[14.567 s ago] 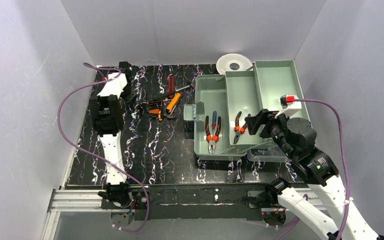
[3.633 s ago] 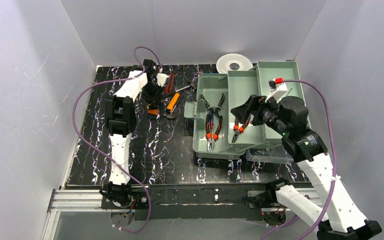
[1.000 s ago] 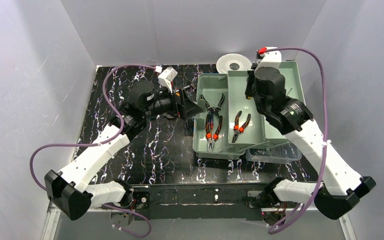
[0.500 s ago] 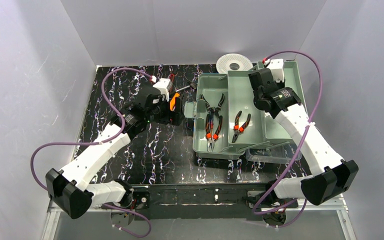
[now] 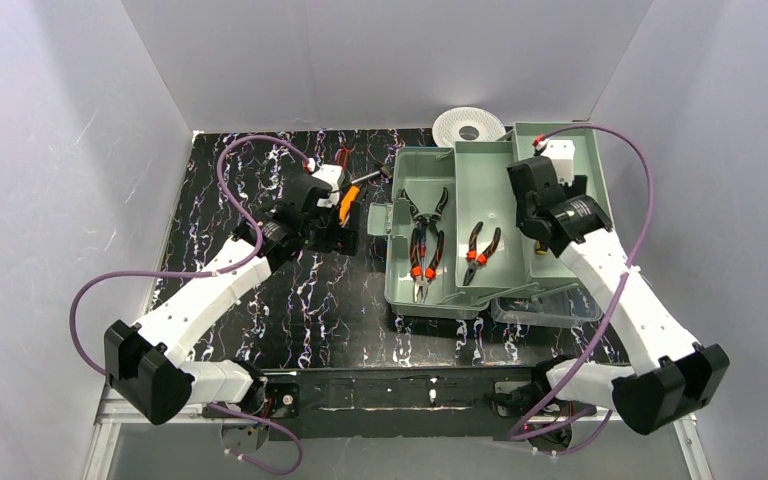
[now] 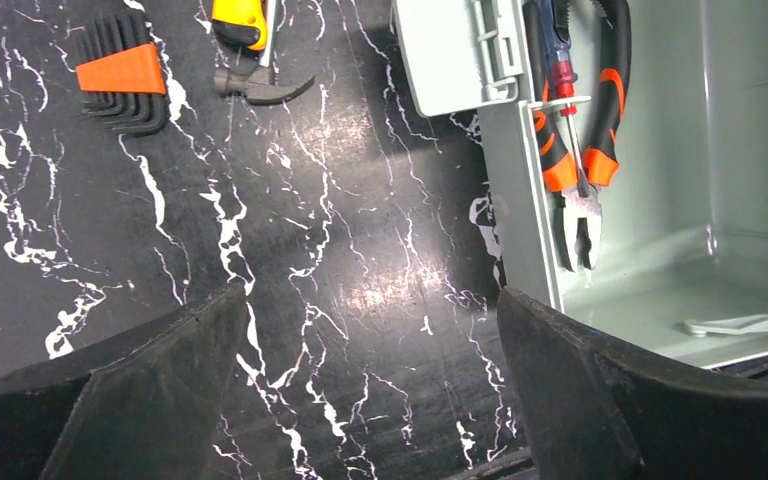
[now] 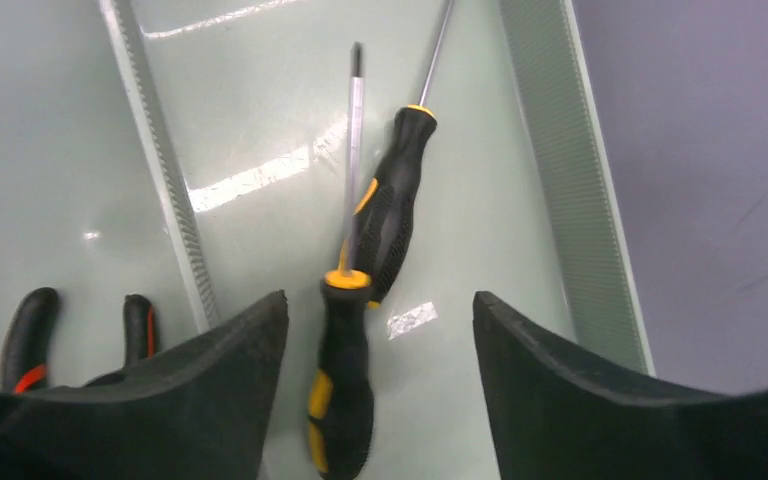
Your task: Pack the tool kit
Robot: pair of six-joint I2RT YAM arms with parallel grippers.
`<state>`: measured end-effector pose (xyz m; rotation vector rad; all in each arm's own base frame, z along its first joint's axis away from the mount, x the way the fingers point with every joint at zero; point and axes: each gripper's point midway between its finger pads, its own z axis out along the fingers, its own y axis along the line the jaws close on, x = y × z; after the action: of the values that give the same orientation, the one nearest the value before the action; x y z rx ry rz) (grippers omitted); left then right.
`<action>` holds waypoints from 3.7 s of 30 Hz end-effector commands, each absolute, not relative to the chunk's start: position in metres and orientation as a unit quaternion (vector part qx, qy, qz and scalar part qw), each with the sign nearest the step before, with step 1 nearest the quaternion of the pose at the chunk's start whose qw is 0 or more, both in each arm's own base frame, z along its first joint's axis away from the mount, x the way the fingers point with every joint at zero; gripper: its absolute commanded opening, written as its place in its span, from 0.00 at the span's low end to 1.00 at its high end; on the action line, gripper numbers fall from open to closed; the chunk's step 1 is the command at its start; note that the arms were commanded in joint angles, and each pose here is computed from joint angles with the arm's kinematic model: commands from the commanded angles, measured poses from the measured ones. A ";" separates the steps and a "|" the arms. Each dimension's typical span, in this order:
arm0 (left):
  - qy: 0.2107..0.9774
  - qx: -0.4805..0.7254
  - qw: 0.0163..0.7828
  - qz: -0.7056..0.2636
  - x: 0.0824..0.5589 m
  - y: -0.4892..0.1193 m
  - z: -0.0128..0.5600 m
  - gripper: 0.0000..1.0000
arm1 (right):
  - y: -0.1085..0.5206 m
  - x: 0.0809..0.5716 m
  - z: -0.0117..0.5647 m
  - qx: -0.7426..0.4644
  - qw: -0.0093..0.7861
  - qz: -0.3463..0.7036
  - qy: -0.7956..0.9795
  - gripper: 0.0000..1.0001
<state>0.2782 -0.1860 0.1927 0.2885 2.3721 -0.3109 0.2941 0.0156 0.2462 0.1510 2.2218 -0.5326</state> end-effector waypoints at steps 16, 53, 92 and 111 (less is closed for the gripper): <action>0.927 0.128 0.349 -0.048 0.345 -0.181 0.163 0.98 | 0.117 0.275 0.331 -0.022 0.617 0.181 0.766 0.88; 0.970 0.073 0.232 -0.015 0.434 -0.166 0.058 0.78 | 0.175 0.250 0.323 -0.085 0.552 0.330 0.761 0.82; 0.939 0.066 0.185 -0.284 0.368 -0.209 0.155 0.00 | 0.205 0.254 0.318 -0.095 0.495 0.395 0.769 0.79; 0.972 0.072 0.224 -0.005 0.436 -0.141 0.079 0.78 | 0.205 0.250 0.331 -0.105 0.498 0.394 0.765 0.79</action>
<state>0.4193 -0.1627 0.0868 0.1509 2.7015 -0.2233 0.2512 0.2031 0.3001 -0.2202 1.9372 0.9443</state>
